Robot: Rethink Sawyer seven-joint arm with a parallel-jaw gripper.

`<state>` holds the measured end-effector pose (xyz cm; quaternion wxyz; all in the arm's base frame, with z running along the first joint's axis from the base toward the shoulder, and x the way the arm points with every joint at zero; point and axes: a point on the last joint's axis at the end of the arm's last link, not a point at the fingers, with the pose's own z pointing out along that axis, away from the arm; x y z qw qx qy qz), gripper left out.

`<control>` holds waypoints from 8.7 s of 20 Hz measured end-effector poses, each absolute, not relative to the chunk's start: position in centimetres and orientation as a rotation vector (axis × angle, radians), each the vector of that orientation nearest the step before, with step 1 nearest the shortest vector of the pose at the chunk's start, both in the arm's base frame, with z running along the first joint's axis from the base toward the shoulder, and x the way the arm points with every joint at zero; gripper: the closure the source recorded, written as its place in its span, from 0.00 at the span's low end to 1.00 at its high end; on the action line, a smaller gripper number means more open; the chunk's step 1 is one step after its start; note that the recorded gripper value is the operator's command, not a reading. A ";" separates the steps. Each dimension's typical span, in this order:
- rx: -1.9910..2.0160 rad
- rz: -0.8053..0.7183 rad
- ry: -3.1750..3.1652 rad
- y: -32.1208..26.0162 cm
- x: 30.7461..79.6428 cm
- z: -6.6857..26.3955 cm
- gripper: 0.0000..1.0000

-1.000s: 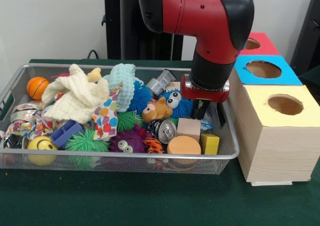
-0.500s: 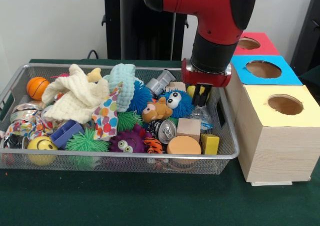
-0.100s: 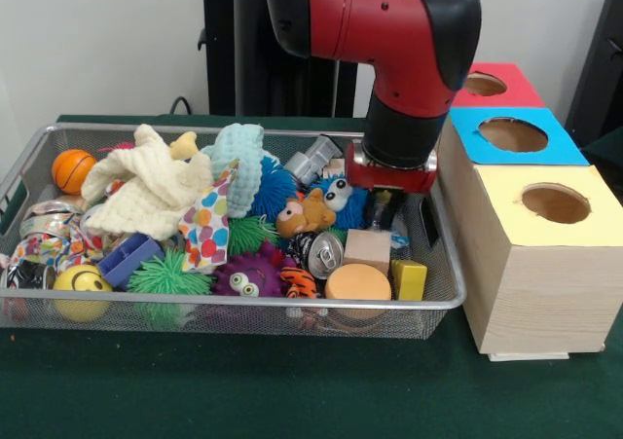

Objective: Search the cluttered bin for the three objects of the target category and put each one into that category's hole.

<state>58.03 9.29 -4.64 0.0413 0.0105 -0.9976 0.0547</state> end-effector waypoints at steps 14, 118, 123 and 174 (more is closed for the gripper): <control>0.044 0.218 -3.091 7.9 58.3 -4.3 0.00; -0.027 0.178 -2.966 8.5 53.7 6.1 0.00; -0.028 0.166 -2.981 8.7 54.0 5.8 0.00; -0.010 0.183 -3.378 11.1 61.3 -2.2 0.00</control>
